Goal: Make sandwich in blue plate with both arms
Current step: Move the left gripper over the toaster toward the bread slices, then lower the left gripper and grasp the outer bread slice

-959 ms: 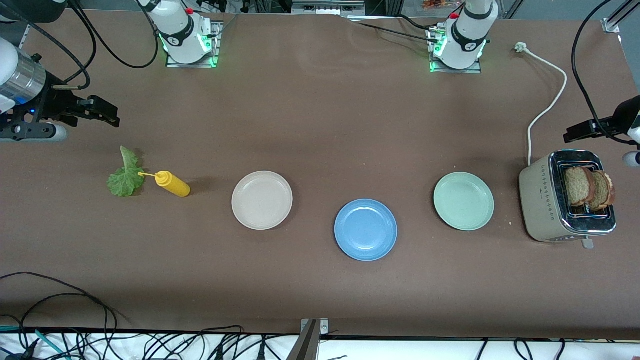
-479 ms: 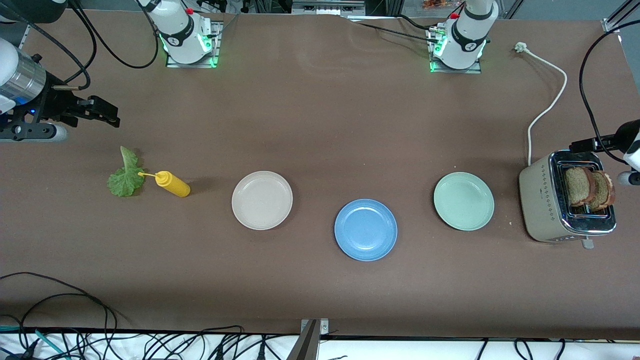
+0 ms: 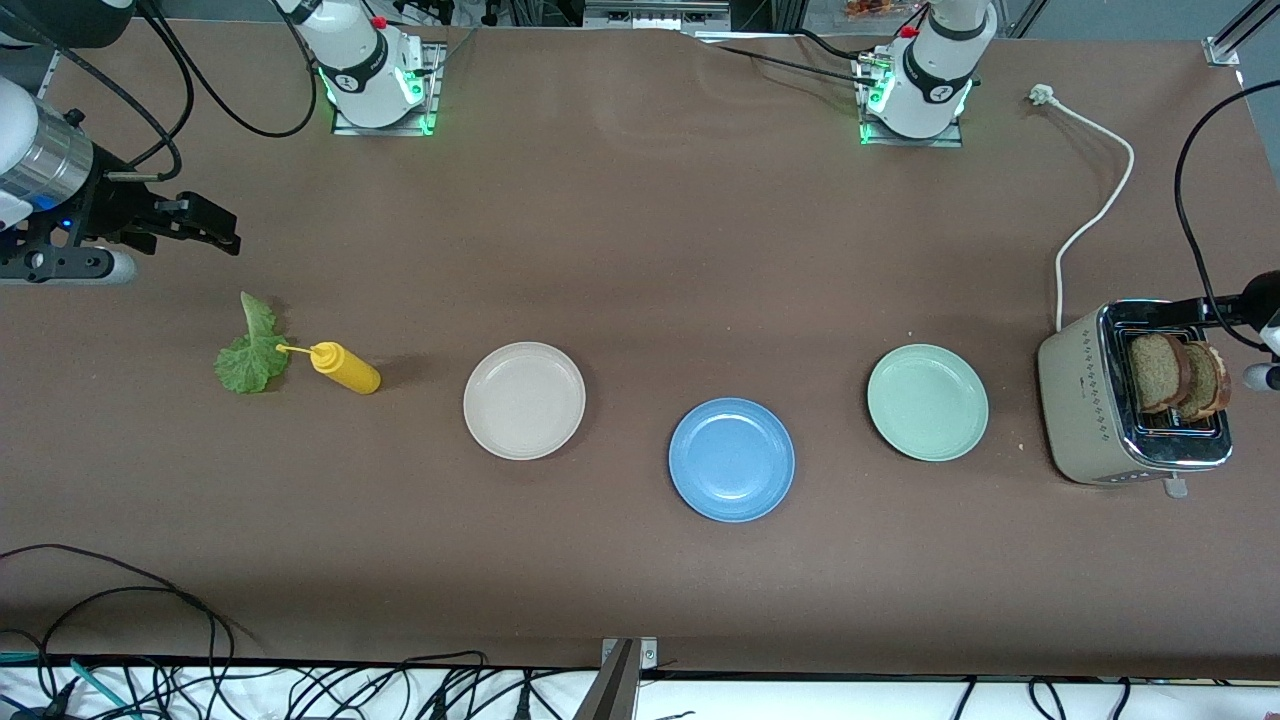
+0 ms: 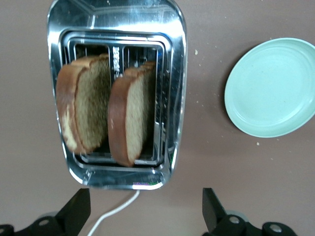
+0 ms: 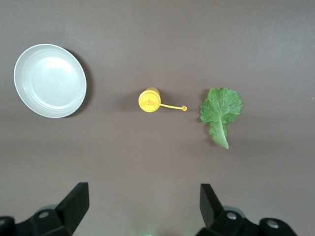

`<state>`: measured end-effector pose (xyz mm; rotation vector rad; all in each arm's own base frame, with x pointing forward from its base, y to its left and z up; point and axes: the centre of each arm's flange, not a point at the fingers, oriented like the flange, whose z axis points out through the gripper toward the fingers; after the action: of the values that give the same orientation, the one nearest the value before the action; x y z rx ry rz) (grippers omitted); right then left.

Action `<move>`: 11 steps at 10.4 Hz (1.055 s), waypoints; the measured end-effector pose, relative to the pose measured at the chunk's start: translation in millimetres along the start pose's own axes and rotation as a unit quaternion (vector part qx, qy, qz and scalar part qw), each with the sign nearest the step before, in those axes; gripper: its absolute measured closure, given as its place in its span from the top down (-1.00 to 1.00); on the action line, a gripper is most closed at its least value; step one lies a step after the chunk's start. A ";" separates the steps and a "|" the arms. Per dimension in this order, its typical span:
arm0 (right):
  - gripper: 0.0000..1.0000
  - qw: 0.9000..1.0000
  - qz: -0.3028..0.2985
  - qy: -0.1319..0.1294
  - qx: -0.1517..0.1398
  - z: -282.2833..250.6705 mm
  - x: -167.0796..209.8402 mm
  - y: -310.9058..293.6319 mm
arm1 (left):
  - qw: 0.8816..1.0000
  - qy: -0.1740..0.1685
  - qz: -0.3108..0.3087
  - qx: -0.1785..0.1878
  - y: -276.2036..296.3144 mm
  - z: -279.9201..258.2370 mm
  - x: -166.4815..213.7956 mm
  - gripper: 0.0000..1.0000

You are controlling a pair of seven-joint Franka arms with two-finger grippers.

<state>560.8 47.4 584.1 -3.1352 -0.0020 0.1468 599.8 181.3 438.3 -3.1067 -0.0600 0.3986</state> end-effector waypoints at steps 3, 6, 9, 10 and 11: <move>1.00 1.000 0.000 0.000 0.000 0.2 0.1 0.0 | 0.999 0.026 0.019 0.000 -1.1 25.9 26.8 1.00; 1.00 1.000 0.000 0.000 0.000 0.3 0.2 0.0 | 0.999 0.033 0.023 0.000 2.3 33.1 34.8 1.00; 1.00 1.000 0.000 -0.001 0.000 0.3 0.2 0.1 | 0.999 0.027 0.028 -0.003 -6.1 44.7 37.3 1.00; 1.00 1.000 0.000 -0.001 0.000 0.3 0.2 0.1 | 0.999 0.023 0.026 -0.005 -11.5 50.6 38.1 1.00; 1.00 1.000 0.000 -0.001 0.000 0.3 0.1 0.1 | 0.999 0.022 0.025 -0.006 -14.8 54.2 38.8 0.91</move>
<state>560.9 47.3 583.8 -3.1351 -0.0017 0.1490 623.1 197.8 376.3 -3.1331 0.0165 0.3306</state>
